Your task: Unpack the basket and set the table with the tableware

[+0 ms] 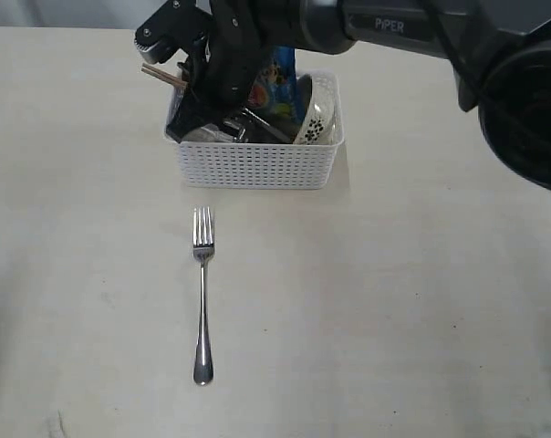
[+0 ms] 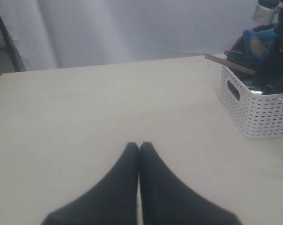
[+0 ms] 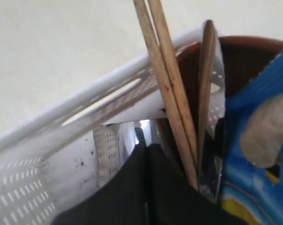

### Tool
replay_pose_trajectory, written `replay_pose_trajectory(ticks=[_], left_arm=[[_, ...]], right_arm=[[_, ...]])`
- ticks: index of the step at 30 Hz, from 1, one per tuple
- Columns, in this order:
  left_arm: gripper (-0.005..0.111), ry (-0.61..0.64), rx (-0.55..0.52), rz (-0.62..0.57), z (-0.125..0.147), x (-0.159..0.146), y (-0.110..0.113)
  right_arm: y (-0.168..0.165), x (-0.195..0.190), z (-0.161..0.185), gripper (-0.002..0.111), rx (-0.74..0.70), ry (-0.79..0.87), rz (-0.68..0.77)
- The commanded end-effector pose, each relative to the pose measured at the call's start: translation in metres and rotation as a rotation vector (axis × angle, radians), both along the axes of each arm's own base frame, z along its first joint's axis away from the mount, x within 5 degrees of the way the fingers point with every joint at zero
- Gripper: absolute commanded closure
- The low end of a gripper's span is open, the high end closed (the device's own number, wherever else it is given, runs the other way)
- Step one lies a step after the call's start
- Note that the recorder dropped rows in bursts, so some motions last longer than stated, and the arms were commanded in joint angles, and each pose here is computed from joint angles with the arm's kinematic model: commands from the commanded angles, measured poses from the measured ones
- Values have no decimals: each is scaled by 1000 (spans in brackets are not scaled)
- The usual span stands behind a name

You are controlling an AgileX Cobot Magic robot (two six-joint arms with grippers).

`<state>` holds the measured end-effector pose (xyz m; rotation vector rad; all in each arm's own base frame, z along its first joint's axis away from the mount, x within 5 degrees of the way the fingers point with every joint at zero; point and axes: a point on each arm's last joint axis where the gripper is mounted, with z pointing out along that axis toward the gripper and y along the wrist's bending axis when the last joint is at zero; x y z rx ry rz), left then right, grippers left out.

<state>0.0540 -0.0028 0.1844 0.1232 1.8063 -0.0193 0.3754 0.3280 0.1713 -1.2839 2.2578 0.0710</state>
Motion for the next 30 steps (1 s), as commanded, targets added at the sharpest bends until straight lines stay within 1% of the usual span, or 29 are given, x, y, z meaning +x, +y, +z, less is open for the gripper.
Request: replay_pose_trajectory(ticks=[1, 7, 10, 15, 16, 17, 19, 21, 22, 23, 27, 30], left_arm=[[107, -11, 1, -6, 0, 0, 0], [107, -11, 1, -6, 0, 0, 0], [107, -11, 1, -6, 0, 0, 0], [107, -11, 1, -6, 0, 0, 0], [107, -11, 1, -6, 0, 0, 0], [107, -11, 1, -6, 0, 0, 0], [107, -11, 1, -6, 0, 0, 0], [107, -11, 1, -6, 0, 0, 0], [107, -11, 1, -6, 0, 0, 0], [107, -11, 1, -6, 0, 0, 0], [107, -11, 1, -6, 0, 0, 0], [107, -11, 1, -6, 0, 0, 0]], right_arm=[[-10, 0, 1, 109, -88, 0, -4], [-15, -1, 28, 109, -78, -54, -22], [-16, -2, 35, 109, -69, -64, -23], [-22, 0, 38, 108, -36, -34, -79], [-24, 1, 38, 106, -33, -21, -90], [-25, 1, 37, 101, -25, -3, -99], [-27, 0, 36, 88, -21, 29, -103], [-28, -1, 35, 72, -23, 59, -88], [-28, -1, 35, 66, -23, 59, -88], [-28, -1, 34, 64, -24, 61, -88], [-28, 1, 30, 69, -26, 57, -88], [-33, 7, 11, 68, -51, 101, -97]])
